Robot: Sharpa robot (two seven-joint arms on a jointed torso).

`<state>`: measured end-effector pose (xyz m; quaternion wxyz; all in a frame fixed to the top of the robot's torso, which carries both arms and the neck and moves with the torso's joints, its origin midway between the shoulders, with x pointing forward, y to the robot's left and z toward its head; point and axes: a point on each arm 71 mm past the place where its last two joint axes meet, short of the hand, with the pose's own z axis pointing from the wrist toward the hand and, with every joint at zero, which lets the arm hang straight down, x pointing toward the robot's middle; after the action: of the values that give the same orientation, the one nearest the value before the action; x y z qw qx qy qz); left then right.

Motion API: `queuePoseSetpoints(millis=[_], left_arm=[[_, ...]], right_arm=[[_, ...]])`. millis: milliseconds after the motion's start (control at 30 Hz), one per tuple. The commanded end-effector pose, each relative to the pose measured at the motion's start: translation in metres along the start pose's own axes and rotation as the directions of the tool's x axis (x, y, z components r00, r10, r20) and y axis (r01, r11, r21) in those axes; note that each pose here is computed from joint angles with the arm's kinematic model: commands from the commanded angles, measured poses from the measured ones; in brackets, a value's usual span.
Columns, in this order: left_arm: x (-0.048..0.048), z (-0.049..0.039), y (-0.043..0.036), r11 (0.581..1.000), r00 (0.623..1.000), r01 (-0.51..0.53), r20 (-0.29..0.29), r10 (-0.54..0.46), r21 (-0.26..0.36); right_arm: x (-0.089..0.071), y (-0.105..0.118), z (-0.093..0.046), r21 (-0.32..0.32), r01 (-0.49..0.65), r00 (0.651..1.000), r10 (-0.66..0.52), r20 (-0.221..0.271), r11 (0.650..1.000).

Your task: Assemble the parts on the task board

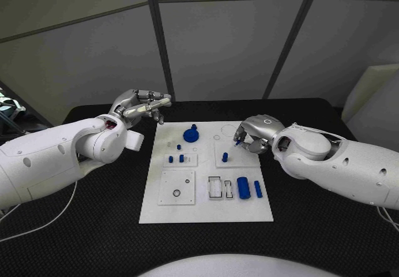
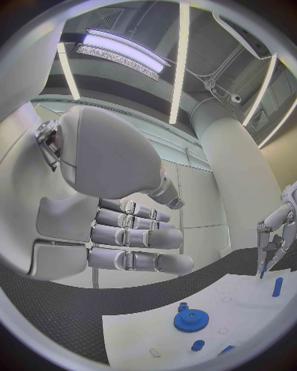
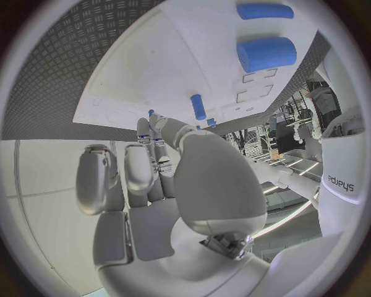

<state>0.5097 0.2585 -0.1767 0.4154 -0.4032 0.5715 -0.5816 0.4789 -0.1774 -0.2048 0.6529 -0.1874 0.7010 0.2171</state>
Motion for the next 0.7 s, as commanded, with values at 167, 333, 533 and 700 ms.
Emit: queuePoseSetpoints(millis=[167,333,533,700], left_arm=[[0.0003,0.0016,-0.0009,1.000,1.000,0.008,-0.006,-0.008,0.012],[0.0013,0.0025,-0.0002,1.000,1.000,0.010,-0.010,-0.010,0.009],[0.0038,0.0040,0.0005,1.000,1.000,0.012,-0.016,-0.012,0.007],[0.0085,0.0062,0.0009,1.000,1.000,0.017,-0.026,-0.016,0.006]], right_arm=[[-0.016,0.019,-0.008,-0.050,-0.061,0.993,0.066,0.103,0.997],[-0.022,0.044,-0.010,-0.109,-0.101,0.988,0.113,0.107,0.989],[-0.023,0.074,-0.004,-0.178,-0.137,0.986,0.151,0.069,0.974],[-0.019,0.102,0.007,-0.242,-0.155,0.987,0.163,0.014,0.958]])
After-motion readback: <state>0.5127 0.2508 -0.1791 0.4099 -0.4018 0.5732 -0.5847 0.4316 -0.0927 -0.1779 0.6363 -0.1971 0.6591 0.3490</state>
